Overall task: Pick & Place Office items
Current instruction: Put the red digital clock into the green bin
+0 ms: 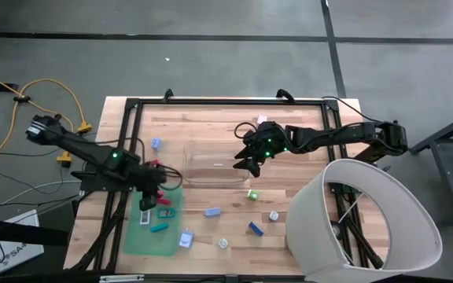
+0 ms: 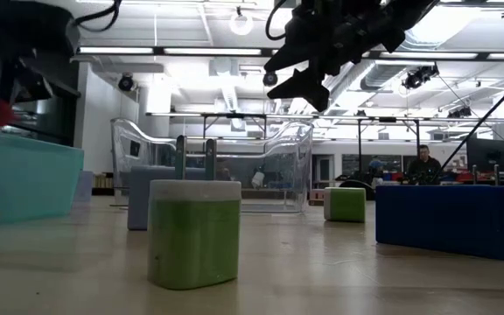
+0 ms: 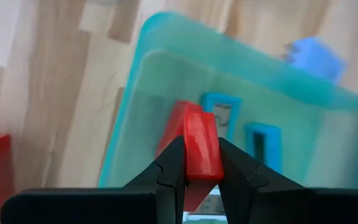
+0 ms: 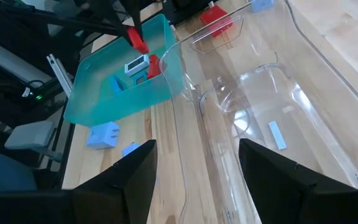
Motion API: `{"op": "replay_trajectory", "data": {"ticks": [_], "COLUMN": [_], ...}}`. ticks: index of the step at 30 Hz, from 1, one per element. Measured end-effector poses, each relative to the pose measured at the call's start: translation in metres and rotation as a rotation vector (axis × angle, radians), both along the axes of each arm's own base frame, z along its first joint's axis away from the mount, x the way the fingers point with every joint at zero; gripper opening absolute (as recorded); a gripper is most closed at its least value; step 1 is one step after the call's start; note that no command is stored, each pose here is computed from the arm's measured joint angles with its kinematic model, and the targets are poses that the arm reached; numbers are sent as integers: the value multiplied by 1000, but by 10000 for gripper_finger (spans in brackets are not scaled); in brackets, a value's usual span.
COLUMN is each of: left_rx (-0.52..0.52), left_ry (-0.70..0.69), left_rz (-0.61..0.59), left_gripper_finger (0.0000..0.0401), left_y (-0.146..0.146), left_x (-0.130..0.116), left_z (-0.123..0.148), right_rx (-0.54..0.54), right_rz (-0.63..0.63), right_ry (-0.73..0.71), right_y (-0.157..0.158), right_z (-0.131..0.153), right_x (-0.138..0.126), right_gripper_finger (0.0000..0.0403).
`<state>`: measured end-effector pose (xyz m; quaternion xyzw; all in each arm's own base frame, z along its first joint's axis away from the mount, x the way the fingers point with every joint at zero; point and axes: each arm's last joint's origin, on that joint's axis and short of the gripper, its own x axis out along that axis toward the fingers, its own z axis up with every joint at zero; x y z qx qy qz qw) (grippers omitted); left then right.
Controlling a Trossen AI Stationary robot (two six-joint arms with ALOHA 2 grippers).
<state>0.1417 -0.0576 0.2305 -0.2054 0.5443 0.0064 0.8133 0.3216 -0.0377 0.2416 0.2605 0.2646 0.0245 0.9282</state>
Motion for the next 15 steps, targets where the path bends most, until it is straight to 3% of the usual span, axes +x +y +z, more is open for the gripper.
{"op": "replay_trajectory", "data": {"ticks": [15], "left_rx": [145], "left_ry": [192], "left_rz": [13], "left_gripper_finger": [61], "left_y": [-8], "left_x": [16], "left_z": [-29], "right_rx": [13], "right_rz": [1], "right_ry": [3], "right_y": [4], "right_z": [0], "right_x": [1], "right_gripper_finger": [215]}}
